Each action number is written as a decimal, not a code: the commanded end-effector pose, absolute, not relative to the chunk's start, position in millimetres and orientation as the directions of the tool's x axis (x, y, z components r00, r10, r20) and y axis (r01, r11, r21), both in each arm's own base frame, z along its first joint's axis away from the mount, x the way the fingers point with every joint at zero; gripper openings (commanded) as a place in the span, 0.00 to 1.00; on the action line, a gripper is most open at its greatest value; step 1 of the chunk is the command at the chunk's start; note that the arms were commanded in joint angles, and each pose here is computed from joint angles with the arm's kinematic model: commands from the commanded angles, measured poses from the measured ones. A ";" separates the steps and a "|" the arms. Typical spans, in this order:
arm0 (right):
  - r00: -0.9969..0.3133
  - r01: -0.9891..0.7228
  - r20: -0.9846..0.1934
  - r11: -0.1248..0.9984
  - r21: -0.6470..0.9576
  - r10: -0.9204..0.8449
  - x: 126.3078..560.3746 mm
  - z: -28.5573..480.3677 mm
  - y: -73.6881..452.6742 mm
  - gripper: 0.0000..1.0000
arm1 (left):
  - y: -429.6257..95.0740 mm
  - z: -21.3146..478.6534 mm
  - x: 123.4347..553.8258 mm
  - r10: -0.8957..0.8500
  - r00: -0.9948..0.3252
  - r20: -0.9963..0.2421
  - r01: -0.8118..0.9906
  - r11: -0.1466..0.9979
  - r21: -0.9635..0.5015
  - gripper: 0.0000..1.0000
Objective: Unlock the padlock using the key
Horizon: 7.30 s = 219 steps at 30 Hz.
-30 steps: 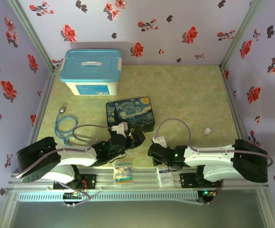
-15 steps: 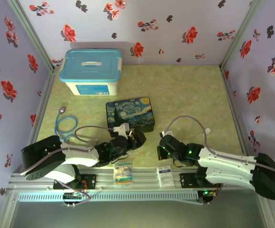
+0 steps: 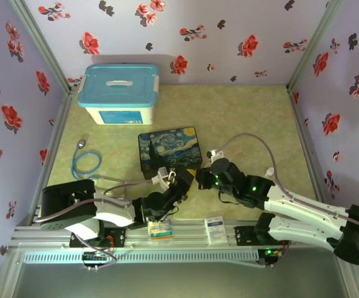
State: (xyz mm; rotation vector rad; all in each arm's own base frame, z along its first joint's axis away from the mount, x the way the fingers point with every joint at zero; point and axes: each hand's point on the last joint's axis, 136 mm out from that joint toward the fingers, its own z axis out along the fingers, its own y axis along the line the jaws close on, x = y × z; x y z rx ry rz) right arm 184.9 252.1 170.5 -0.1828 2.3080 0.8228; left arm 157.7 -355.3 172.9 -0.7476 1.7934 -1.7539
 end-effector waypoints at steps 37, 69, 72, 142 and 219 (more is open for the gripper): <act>-0.759 -0.466 -0.644 0.613 0.638 0.093 147.8 158.0 286.4 0.00 | -320.5 177.3 166.4 -0.779 -0.582 0.234 -0.126 -0.198 -0.972 0.76; -0.746 -0.455 -0.652 0.611 0.648 0.135 146.1 163.9 270.5 0.00 | -323.0 159.3 169.7 -0.802 -0.586 0.116 -0.087 -0.080 -0.993 0.00; -0.740 -0.458 -0.657 0.606 0.651 0.146 144.6 165.7 264.8 0.13 | -312.0 155.4 171.0 -0.812 -0.583 0.025 -0.047 0.003 -0.999 0.00; -0.825 -0.482 -0.421 -0.081 0.872 0.376 162.6 263.5 295.6 0.08 | -310.4 267.3 188.6 -0.649 -0.685 -0.330 0.366 0.084 -0.927 0.00; -0.780 -0.342 -0.517 0.453 0.823 0.351 168.4 153.9 234.3 0.00 | -299.1 28.9 203.2 0.027 -0.826 -0.562 0.307 0.859 -0.409 0.31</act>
